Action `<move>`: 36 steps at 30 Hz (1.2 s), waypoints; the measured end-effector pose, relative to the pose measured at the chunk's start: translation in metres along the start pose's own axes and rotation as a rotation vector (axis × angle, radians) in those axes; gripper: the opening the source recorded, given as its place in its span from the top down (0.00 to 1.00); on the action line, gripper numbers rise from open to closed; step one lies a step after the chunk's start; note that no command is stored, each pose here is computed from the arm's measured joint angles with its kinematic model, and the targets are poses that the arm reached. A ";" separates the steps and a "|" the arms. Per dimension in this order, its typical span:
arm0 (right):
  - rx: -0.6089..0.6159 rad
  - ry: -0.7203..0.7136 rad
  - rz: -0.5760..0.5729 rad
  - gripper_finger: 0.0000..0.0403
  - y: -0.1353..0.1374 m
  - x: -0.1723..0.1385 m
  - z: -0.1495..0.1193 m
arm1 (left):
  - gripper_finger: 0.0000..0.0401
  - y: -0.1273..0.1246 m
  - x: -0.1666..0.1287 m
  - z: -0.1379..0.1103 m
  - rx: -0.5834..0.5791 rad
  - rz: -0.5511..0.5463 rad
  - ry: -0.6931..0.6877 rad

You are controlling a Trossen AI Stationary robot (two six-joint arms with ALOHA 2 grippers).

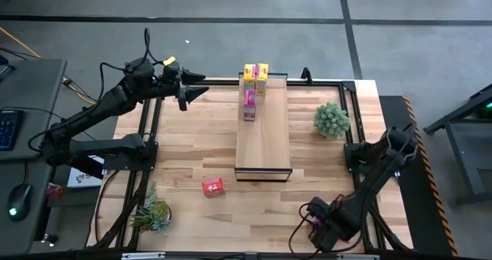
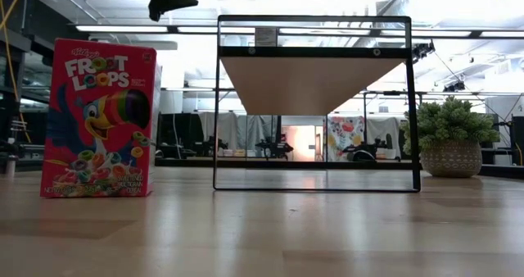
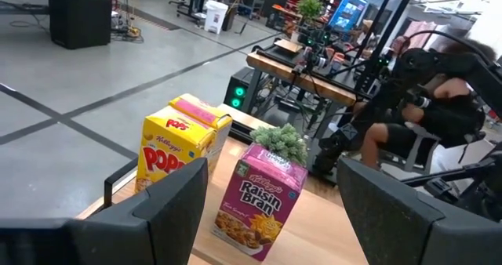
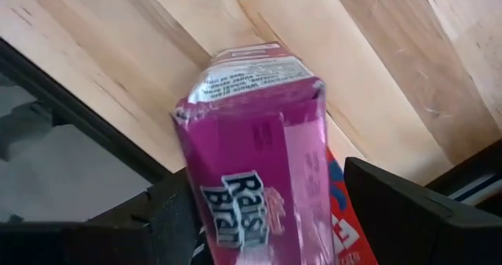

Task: Stack cereal on shelf
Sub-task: Align the violet cereal box with the other violet cereal box on the shelf

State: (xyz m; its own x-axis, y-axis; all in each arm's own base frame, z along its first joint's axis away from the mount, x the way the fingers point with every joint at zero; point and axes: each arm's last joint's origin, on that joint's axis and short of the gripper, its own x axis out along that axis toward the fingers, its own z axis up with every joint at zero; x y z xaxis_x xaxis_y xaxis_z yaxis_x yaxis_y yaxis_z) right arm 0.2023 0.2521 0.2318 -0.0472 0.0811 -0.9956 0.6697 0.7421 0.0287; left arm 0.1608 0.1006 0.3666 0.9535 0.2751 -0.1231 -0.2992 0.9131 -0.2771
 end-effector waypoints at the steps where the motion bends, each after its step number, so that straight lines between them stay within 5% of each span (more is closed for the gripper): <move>1: -0.011 0.000 -0.007 0.29 0.001 0.002 0.000 | 0.32 0.000 0.000 0.000 0.000 0.002 0.000; 11: -0.053 0.015 -0.050 0.32 0.006 0.016 0.001 | 0.32 0.000 0.000 0.000 0.016 0.011 -0.003; 22: -0.054 -0.029 -0.035 0.71 0.007 0.007 0.002 | 0.32 0.000 0.000 0.000 0.010 0.010 -0.002; 29: -0.102 -0.178 0.170 0.78 0.007 -0.060 0.008 | 0.32 0.000 0.000 0.000 0.009 0.010 -0.003; 36: -0.086 -0.713 0.455 0.73 -0.014 -0.192 0.059 | 0.32 0.000 0.000 0.000 0.009 0.010 -0.003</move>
State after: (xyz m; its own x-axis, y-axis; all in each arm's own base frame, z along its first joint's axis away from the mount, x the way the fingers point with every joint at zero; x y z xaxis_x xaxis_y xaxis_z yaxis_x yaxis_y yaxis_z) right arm 0.2453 0.1868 0.4176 0.7106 -0.0332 -0.7028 0.4500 0.7893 0.4177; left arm 0.1607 0.1009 0.3666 0.9504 0.2853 -0.1236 -0.3088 0.9128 -0.2675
